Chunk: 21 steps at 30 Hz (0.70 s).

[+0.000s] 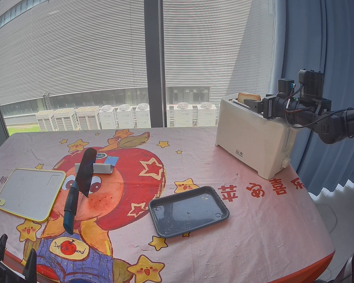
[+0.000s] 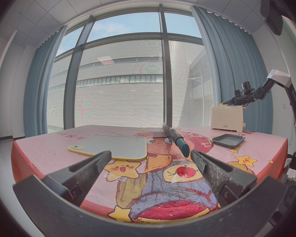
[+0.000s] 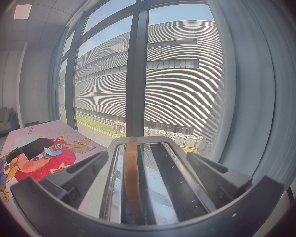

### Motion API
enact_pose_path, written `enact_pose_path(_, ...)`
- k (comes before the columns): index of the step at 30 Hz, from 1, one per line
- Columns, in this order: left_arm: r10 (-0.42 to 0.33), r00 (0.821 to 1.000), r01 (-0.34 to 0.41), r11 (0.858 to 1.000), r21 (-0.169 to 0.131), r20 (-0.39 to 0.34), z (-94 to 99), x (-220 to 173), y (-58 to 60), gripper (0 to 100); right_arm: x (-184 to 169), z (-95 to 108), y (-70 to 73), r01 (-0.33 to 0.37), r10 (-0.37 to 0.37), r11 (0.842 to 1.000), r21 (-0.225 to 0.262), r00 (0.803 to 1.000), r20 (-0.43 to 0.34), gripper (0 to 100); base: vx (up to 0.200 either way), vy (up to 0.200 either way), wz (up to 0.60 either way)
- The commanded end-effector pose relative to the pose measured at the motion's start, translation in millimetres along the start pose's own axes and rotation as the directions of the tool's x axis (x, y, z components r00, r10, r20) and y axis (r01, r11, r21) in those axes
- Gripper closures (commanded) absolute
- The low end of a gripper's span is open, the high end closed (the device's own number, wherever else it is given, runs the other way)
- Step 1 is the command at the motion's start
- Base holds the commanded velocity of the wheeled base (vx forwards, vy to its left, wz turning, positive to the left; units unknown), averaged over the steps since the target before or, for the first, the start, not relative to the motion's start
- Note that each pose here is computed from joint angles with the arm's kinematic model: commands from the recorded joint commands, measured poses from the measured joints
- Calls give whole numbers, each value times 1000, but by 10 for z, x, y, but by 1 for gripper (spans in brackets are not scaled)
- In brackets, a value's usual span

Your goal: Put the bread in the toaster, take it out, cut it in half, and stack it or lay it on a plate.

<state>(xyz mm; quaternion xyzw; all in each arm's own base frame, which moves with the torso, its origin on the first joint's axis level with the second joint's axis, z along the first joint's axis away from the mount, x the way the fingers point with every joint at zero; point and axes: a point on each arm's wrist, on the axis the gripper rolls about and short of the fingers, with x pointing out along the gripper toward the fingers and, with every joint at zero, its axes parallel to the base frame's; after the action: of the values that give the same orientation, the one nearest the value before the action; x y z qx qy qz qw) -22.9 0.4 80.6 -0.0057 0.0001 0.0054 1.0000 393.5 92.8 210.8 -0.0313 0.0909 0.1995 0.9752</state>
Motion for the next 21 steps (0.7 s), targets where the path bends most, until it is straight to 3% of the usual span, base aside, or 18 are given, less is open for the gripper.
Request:
enact_pose_path(1,0,1000,0,1000,-1,-4,-52,3,1,0,-9,6,36,-8,8,1000,-2,1000,1,100,0,0,0)
enact_pose_path(11,1,1000,-1,1000,-1,-6,-51,4,0,0,-76,49,69,-14,14,1000,-5,1000,10,100,0,0,0)
enact_pose_path(21,0,1000,0,1000,-1,-6,-51,4,1,0,-278,285,77,-6,7,1000,-17,997,81,100,0,0,0)
